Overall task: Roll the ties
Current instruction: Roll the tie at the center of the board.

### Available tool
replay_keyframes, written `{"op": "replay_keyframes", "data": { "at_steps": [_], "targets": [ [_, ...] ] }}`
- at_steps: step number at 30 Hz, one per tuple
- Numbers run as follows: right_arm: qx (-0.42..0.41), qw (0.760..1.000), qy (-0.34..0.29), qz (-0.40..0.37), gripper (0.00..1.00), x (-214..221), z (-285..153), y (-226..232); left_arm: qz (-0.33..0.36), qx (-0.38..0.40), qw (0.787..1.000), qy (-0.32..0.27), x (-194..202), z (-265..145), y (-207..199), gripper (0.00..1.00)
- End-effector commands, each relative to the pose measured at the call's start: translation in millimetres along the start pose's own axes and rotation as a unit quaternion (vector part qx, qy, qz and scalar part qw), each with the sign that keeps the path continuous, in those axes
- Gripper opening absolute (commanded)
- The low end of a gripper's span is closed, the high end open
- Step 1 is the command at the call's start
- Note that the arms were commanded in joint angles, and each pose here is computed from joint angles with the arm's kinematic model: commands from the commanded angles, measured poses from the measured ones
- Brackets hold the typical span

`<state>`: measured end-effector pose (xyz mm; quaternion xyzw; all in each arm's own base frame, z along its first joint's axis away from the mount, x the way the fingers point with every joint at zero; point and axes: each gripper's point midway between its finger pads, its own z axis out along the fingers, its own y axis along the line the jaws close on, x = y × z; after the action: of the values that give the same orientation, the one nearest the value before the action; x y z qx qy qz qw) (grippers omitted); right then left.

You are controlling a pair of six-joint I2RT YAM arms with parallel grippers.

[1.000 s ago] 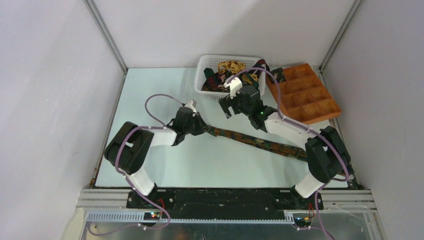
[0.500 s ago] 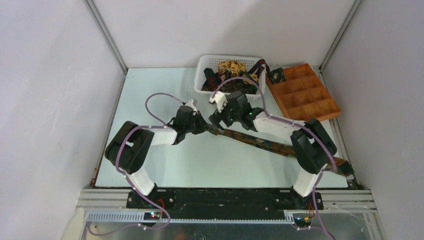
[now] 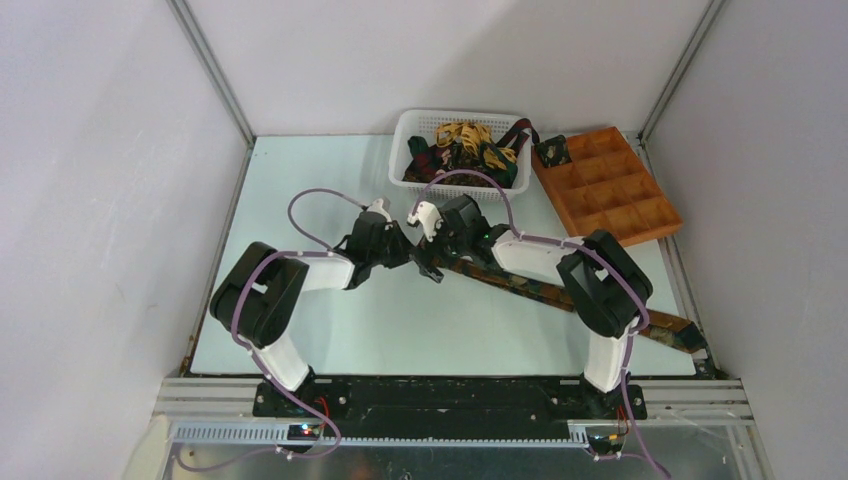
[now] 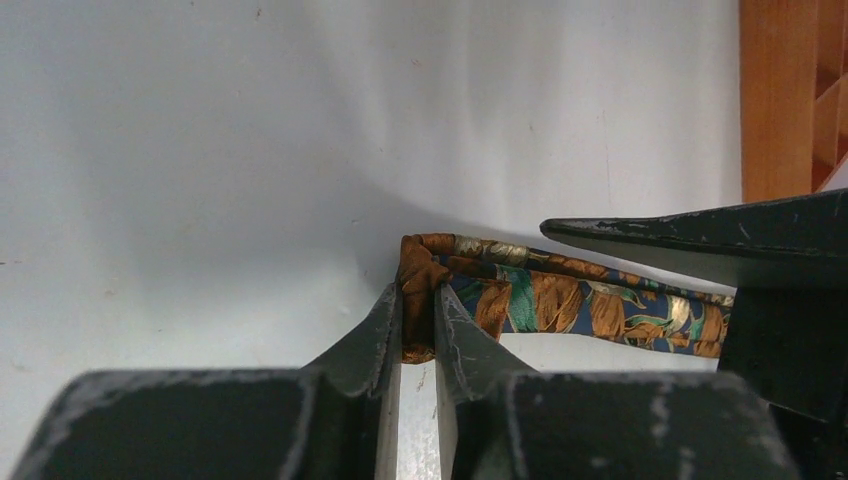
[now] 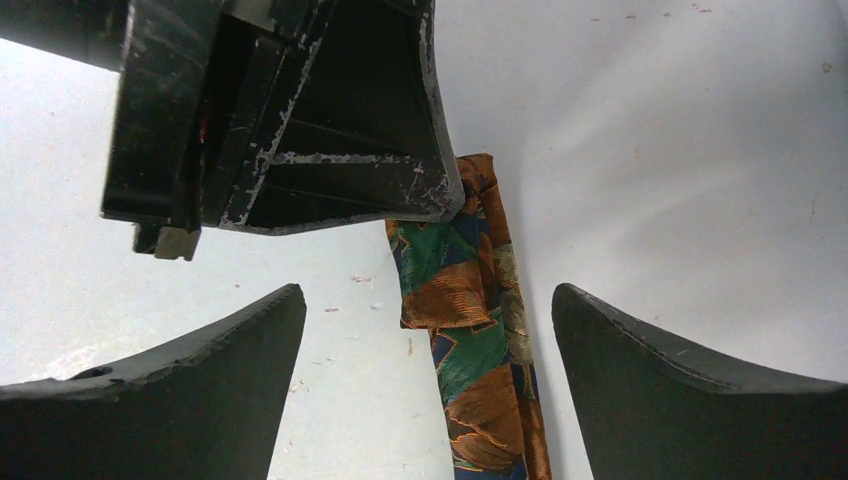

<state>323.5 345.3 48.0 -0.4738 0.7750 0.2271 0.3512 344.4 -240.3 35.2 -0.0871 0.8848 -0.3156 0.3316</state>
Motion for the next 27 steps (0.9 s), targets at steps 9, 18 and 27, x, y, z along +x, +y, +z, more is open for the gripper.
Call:
{"op": "replay_keyframes", "data": {
  "at_steps": [9, 18, 27],
  "targets": [
    [0.011, 1.000, -0.002, -0.029, 0.90, 7, 12, -17, -0.019, 0.011, 0.999, -0.027, -14, 6, -10, 0.17],
    [-0.001, 0.999, 0.029, -0.022, 0.70, 15, 18, -22, -0.018, 0.007, 1.000, -0.024, -12, 7, -8, 0.22],
    [-0.015, 0.999, 0.044, -0.021, 0.60, 19, 23, -17, -0.016, 0.000, 1.000, -0.022, -11, 7, -4, 0.40]
  ]
}}
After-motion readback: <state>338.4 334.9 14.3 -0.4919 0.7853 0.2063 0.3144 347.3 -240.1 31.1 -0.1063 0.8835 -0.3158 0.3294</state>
